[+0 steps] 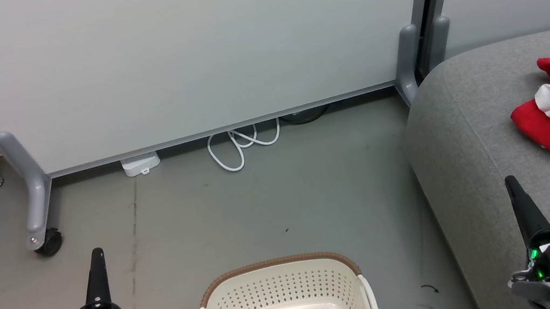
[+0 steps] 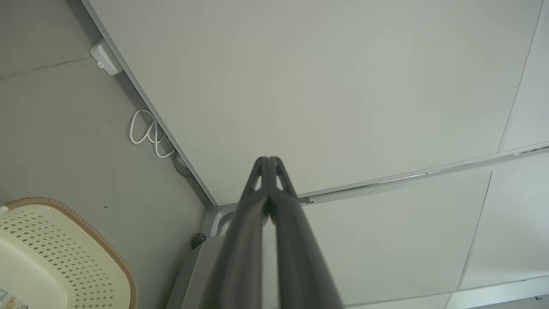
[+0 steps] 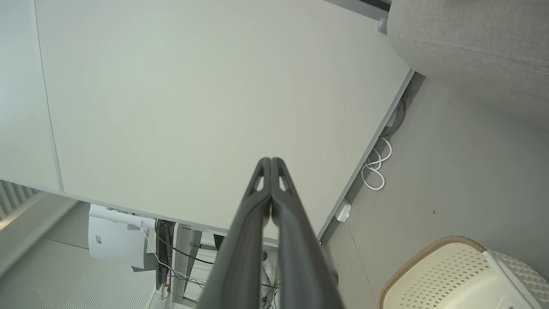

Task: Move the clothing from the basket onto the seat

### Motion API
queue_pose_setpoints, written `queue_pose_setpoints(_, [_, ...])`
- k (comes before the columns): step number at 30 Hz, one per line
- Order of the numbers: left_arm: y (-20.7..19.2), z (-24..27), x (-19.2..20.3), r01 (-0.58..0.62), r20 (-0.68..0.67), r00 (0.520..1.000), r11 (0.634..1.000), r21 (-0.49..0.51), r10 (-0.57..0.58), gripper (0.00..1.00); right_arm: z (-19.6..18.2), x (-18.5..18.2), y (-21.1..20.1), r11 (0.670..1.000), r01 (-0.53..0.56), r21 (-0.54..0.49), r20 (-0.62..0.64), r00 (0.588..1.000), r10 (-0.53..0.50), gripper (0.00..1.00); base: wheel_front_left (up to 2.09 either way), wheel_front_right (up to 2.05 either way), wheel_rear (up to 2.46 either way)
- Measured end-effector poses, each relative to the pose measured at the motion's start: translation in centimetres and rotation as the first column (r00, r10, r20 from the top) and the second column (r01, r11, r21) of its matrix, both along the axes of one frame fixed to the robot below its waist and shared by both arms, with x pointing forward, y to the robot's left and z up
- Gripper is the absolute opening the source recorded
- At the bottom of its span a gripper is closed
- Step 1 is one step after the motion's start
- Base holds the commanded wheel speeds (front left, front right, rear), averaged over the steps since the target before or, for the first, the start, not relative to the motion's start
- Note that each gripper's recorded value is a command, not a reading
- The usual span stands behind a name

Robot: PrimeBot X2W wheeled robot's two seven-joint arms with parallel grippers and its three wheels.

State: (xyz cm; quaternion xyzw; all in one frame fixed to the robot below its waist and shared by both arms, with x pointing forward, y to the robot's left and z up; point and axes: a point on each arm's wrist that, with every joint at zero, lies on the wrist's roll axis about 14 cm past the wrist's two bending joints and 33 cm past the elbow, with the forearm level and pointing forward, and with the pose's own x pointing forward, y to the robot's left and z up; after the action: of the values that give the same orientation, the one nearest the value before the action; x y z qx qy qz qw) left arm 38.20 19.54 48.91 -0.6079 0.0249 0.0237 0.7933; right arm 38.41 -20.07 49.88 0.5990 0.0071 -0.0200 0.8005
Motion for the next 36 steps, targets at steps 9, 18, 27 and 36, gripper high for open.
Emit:
queue_pose_setpoints(9, [0.1, 0.3, 0.1, -0.001, 0.01, 1.0, 0.997, -0.072, 0.002, 0.0, 0.0, 0.0, 0.0, 0.997, -0.003, 0.08, 0.003, 1.0, 0.003, 0.0, 0.0, 0.0, 0.0])
queue_pose_setpoints(18, [0.2, 0.7, 0.3, 0.0, 0.024, 1.0, 0.99, -0.139, 0.004, 0.0, 0.2, 0.2, 0.1, 0.988, -0.01, 0.153, 0.013, 1.0, 0.008, 0.0, 0.0, 0.0, 0.0])
queue_pose_setpoints(27, [0.4, 1.0, 0.4, -0.001, 0.038, 0.999, 0.98, -0.201, 0.009, 0.0, 0.4, 0.2, 0.1, 0.975, -0.015, 0.22, 0.022, 1.0, 0.01, 0.0, 0.0, 0.0, 0.0])
queue_pose_setpoints(36, [0.5, 1.3, 0.5, 0.003, 0.049, 0.999, 0.966, -0.257, 0.01, 0.0, 0.5, 0.3, 0.2, 0.959, -0.021, 0.281, 0.029, 0.999, 0.014, 0.0, 0.0, 0.0, 0.0])
